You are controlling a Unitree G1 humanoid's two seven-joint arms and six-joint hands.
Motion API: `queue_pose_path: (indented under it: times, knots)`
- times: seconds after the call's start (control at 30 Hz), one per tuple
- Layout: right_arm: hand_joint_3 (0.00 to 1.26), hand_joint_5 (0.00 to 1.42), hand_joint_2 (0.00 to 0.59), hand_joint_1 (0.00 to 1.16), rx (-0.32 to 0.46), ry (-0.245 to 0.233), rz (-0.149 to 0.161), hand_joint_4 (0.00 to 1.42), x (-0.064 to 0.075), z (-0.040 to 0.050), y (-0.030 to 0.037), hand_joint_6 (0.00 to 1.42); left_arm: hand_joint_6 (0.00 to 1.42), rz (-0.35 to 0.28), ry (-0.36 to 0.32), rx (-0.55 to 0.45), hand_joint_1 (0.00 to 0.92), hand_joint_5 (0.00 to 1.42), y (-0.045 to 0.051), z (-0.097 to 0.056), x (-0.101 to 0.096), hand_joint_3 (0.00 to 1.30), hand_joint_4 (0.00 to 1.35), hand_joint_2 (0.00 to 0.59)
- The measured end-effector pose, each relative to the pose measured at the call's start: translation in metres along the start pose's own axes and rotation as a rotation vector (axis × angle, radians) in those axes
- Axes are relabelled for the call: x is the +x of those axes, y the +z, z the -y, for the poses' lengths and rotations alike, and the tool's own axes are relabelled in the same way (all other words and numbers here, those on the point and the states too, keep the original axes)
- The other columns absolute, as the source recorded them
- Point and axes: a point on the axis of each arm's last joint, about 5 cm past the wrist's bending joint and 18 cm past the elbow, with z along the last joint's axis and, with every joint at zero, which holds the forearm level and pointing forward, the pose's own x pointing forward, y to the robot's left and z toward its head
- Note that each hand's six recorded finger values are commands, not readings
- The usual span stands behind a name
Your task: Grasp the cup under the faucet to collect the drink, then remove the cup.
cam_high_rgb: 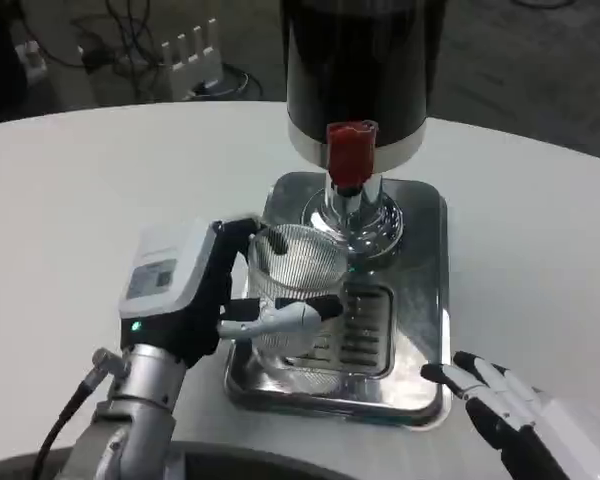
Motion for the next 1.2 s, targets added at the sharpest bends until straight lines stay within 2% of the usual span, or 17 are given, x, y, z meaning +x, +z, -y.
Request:
queue_pose_path:
  times: [0.17,0.57,0.93,0.97,1.0,1.03,1.1,1.2]
  knots:
    - [0.12,0.00,0.435,0.58,0.000,-0.003,-0.007,0.01,-0.001,0.0012,-0.0020,0.00,1.06,0.007,-0.008,0.009,0.249,1.19,0.0053,0.003,0.014,0.98,1.16,0.130]
    - [0.12,0.00,0.435,0.58,-0.001,-0.017,-0.015,0.01,-0.001,0.0038,-0.0050,0.00,1.05,0.023,-0.020,-0.013,0.249,1.19,0.0228,0.017,0.027,0.98,1.16,0.135]
    - [0.12,0.00,0.435,0.58,0.002,-0.017,-0.008,0.01,-0.001,0.0038,-0.0044,0.00,1.02,0.011,-0.013,-0.011,0.248,1.17,0.0213,0.016,0.027,0.96,1.13,0.138]
    - [0.12,0.00,0.435,0.58,0.003,-0.017,-0.009,0.01,-0.001,0.0038,-0.0044,0.00,0.92,0.010,-0.013,-0.012,0.213,1.06,0.0211,0.016,0.027,0.81,0.94,0.105]
    - [0.12,0.00,0.435,0.58,0.004,-0.017,-0.010,0.01,-0.001,0.0038,-0.0045,0.00,0.75,0.004,-0.020,-0.020,0.156,0.84,0.0199,0.015,0.027,0.58,0.66,0.074]
    - [0.12,0.00,0.435,0.58,0.004,-0.017,-0.011,0.01,-0.001,0.0038,-0.0045,0.00,0.65,0.001,-0.021,-0.024,0.115,0.69,0.0197,0.015,0.027,0.41,0.48,0.063]
    - [0.13,0.00,0.435,0.58,0.004,-0.017,-0.012,0.01,-0.001,0.0038,-0.0046,0.00,0.51,-0.004,-0.045,-0.037,0.061,0.45,0.0175,0.013,0.026,0.16,0.19,0.043]
    - [0.13,0.00,0.435,0.58,0.005,-0.016,-0.013,0.02,-0.001,0.0037,-0.0047,0.00,0.41,-0.012,-0.096,-0.044,0.024,0.35,0.0133,0.012,0.024,0.05,0.06,0.028]
